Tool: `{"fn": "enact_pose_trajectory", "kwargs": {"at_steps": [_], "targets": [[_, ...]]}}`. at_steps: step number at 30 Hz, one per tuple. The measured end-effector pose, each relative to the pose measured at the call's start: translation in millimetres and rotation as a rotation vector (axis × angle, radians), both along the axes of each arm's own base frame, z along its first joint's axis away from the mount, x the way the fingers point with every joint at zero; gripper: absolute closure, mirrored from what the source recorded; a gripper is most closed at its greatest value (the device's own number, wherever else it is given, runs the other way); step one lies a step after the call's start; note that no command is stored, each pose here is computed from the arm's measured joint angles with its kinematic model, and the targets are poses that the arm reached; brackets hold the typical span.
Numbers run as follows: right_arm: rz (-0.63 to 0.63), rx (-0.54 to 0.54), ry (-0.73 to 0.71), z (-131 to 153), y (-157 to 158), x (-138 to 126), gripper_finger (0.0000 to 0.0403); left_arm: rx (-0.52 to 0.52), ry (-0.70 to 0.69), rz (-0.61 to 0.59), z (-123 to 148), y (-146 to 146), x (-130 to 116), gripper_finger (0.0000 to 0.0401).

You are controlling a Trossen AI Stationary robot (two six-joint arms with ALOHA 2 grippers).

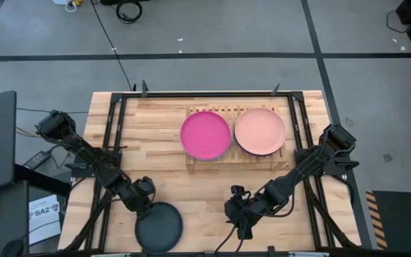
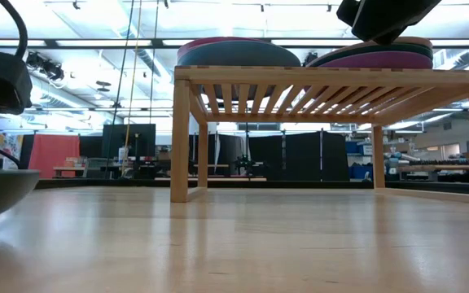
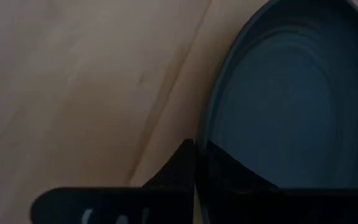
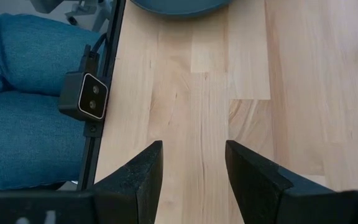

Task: Place and stack plates onto a shelf
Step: Stack the black plate on top of the pink plate on the shelf

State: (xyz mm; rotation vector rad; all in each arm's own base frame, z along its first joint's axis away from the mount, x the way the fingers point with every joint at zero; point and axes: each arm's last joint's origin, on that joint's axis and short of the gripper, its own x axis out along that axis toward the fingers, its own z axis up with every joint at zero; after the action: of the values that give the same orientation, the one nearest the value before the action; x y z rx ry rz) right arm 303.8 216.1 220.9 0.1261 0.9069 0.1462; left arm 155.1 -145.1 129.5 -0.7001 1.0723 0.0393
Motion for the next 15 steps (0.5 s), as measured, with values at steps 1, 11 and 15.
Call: {"fn": "enact_pose_trajectory", "kwargs": {"at_steps": [1,11,15], "targets": [[0.000,0.000,0.000,0.0,0.1,0.0,0.0224,-0.004,-0.007,0.000,0.5,-0.4,0.5,0.0386],[0.000,0.000,0.000,0.0,0.0,0.0,0.0224,-0.035,-0.040,0.000,3.4,-2.6,2.9,0.0385],[0.000,0.000,0.000,0.0,0.1,-0.1,0.0224,-0.037,-0.077,-0.032,5.5,-3.9,5.3,0.0384]]}}
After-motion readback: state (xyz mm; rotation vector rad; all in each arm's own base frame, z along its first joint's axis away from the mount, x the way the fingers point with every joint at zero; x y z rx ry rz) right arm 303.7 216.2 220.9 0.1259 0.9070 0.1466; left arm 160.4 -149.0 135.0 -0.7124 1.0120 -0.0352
